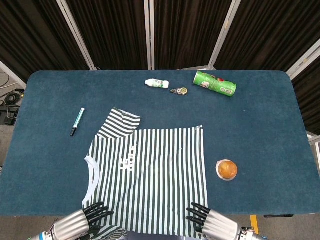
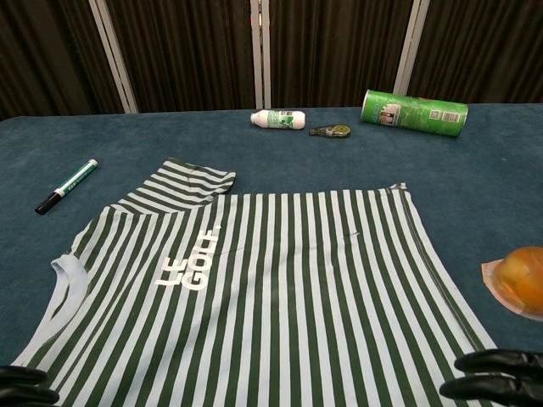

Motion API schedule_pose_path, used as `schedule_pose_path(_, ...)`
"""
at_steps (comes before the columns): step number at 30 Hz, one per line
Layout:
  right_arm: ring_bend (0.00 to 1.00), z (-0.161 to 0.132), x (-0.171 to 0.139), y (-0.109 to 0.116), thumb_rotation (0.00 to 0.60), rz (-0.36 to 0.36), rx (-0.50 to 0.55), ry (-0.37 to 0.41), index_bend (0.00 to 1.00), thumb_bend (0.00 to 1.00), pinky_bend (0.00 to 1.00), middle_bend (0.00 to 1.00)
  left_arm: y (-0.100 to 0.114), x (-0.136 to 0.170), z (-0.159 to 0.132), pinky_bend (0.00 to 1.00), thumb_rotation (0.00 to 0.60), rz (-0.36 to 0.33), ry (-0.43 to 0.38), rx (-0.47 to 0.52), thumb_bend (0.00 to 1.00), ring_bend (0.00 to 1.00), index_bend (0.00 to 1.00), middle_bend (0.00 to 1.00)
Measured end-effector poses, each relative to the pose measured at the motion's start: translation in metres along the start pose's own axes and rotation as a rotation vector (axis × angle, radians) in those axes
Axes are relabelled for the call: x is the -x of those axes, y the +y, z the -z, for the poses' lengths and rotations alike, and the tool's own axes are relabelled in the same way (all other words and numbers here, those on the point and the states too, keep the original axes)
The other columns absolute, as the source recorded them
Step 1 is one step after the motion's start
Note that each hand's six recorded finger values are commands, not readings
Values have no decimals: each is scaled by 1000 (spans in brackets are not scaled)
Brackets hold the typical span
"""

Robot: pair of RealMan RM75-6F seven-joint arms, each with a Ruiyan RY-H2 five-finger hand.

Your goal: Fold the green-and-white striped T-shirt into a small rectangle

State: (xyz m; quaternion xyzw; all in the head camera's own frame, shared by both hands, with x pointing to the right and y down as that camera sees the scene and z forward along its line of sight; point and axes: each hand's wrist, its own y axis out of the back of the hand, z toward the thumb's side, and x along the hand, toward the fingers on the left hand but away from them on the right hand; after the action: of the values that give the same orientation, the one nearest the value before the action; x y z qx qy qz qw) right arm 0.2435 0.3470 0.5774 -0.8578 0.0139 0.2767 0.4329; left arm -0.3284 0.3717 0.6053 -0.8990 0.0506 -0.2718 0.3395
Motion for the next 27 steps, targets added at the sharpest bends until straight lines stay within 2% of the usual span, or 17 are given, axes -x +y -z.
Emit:
schedule_pose_path(11,0,-7,-5,-5,600,-11,25,5,808,386,0,170,-6,10,-4,0,600,4,-1,24,568,0,851,0)
schedule_pose_path(27,0,-3,-5,-5,600,1,24,-3,806,385,0,165,-4,7,-1,0,600,-4,14,37,567,0,852,0)
